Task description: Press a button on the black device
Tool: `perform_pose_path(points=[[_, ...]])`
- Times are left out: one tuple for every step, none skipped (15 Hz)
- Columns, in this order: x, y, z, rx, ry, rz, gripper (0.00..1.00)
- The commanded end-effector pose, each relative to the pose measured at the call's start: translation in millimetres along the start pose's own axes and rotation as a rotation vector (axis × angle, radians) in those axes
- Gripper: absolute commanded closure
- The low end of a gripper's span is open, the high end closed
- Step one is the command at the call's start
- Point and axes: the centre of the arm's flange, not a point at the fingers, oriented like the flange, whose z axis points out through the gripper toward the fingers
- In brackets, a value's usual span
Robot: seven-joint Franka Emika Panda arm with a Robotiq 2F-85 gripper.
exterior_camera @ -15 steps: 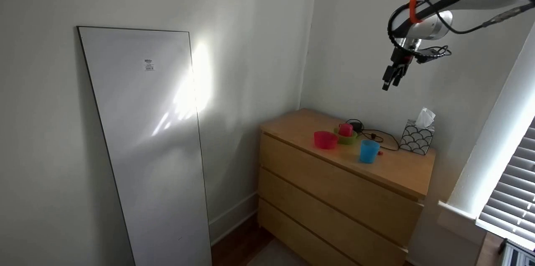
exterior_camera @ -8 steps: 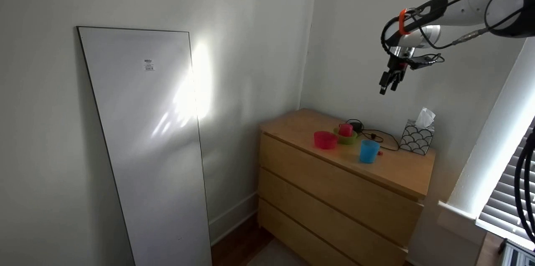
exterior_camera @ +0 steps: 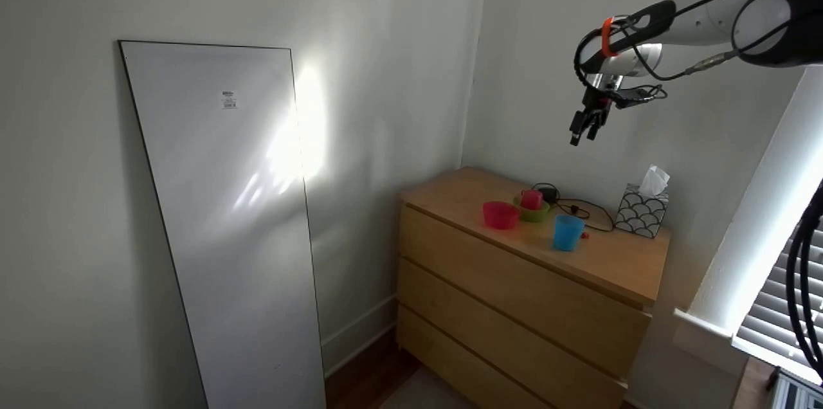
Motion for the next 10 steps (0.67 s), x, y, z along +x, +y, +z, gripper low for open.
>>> perform_pose_path(points=[[44,6,33,0.007,-0.029,0.062,0.0],[51,8,43,0.005,-0.028,0.097,0.25],[58,10,54,0.017,-0.034,0.12,0.26],[64,15,64,0.021,-0.041,0.154,0.34],[67,18,73,0.031,-0.051,0.184,0.42],[69,22,83,0.033,-0.065,0.211,0.5],[71,28,92,0.034,-0.076,0.239,0.58],[72,33,101,0.033,-0.085,0.267,0.65],[75,38,109,0.028,-0.083,0.297,0.73],[76,41,116,0.026,-0.087,0.327,0.8]])
